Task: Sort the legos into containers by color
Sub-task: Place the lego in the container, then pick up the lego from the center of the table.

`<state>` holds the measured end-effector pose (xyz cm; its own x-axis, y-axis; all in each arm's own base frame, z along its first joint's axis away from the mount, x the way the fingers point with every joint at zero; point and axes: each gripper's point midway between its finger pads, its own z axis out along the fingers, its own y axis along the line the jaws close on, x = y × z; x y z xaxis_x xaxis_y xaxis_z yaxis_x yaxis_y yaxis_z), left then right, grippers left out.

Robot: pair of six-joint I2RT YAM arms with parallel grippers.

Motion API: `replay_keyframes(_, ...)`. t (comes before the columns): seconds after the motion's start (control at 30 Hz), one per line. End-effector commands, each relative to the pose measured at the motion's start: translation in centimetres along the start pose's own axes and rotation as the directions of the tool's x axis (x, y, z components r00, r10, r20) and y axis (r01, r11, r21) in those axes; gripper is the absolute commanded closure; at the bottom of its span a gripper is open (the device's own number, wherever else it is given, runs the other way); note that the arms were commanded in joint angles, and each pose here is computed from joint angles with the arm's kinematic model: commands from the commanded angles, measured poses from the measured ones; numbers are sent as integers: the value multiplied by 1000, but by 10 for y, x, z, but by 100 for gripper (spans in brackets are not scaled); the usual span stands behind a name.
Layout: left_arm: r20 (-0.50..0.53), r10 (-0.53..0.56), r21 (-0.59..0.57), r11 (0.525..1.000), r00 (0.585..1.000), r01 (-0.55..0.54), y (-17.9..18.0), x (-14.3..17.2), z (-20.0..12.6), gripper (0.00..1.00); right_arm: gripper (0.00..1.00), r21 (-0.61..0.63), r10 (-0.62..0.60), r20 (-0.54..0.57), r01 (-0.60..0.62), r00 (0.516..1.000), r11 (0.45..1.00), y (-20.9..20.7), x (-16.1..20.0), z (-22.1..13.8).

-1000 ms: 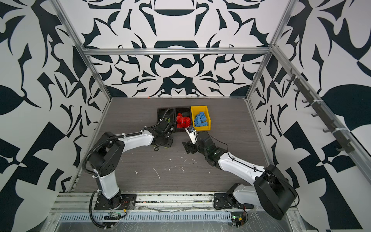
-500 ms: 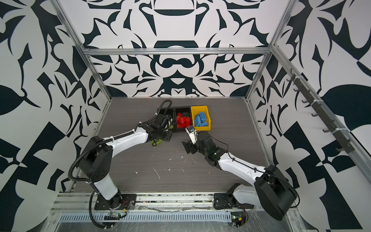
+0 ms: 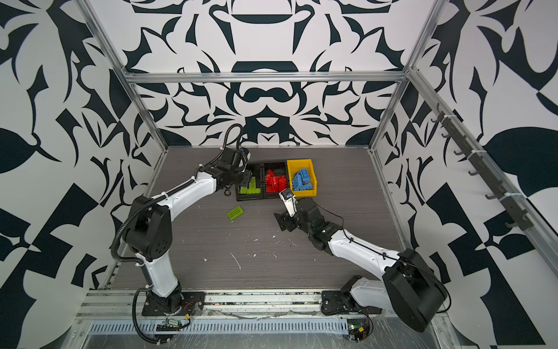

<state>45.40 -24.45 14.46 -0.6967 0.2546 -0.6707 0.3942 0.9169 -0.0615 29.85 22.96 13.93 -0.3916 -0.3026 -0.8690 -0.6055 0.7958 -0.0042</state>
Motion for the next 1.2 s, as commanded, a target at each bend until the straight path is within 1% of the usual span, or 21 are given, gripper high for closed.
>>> replay_keyframes(0.0, 5, 35, 7, 999, 999, -35, 1, -11, 12, 63, 8, 1, 14, 65, -14, 998, 1000, -1, -26, -4)
replay_keyframes(0.13, -12, 29, 14, 999, 1000, -29, 4, -9, 22, 63, 8, 8, 13, 66, -14, 998, 1000, -2, -26, -4)
replay_keyframes(0.2, -13, 26, 19, 999, 1000, -25, 4, -7, 27, 61, 8, 6, 12, 69, -12, 998, 1000, -1, -25, -3)
replay_keyframes(0.23, -21, 27, 18, 999, 999, -27, 5, -4, 31, 59, 8, 6, 6, 72, -7, 997, 1000, -1, -26, -4)
replay_keyframes(0.3, -40, 30, 18, 999, 999, -29, 5, -1, 36, 49, 8, 21, 5, 76, -6, 997, 1000, -4, -27, -6)
replay_keyframes(0.43, -58, 31, 41, 999, 998, -28, 5, 3, 38, 41, 8, 40, 6, 103, -10, 995, 999, -7, -31, -13)
replay_keyframes(0.5, -42, 34, 62, 998, 999, -31, 1, -2, 30, 38, 8, 34, 9, 108, -13, 994, 999, -6, -32, -14)
replay_keyframes(0.53, -29, 34, 68, 997, 999, -32, -1, -6, 23, 35, 8, 30, 11, 107, -14, 994, 999, -6, -32, -14)
replay_keyframes(0.57, -17, 37, 69, 997, 999, -35, -1, -11, 15, 29, 8, 29, 12, 108, -16, 994, 999, -6, -32, -14)
replay_keyframes(0.67, 12, 39, 72, 997, 999, -40, -2, -17, -13, 22, 8, 22, 13, 100, -16, 995, 1000, -4, -31, -11)
replay_keyframes(0.73, 22, 45, 54, 997, 999, -46, 1, -13, -31, 16, 8, 19, 14, 95, -16, 995, 1000, -4, -30, -9)
replay_keyframes(0.77, 15, 46, 47, 998, 999, -47, 3, -8, -38, 8, 8, 19, 16, 91, -18, 996, 1000, -4, -29, -8)
replay_keyframes(0.8, -2, 49, 38, 998, 999, -49, 5, 1, -44, 5, 8, 16, 16, 89, -18, 996, 1000, -3, -29, -7)
replay_keyframes(0.87, -45, 59, 13, 998, 997, -59, 10, 20, -51, 0, 8, 11, 17, 87, -18, 996, 1000, -2, -29, -7)
replay_keyframes(0.97, -97, 57, -10, 998, 994, -58, 16, 53, -57, 0, 8, 7, 18, 84, -19, 996, 1000, -2, -28, -6)
replay_keyframes(1.07, -108, 36, -32, 999, 993, -40, 22, 78, -61, 0, 8, 9, 19, 80, -19, 997, 1000, -2, -27, -5)
replay_keyframes(1.17, -103, 38, 8, 999, 994, -38, 16, 94, -60, 0, 8, 1, 24, 74, -24, 997, 1000, -1, -26, -4)
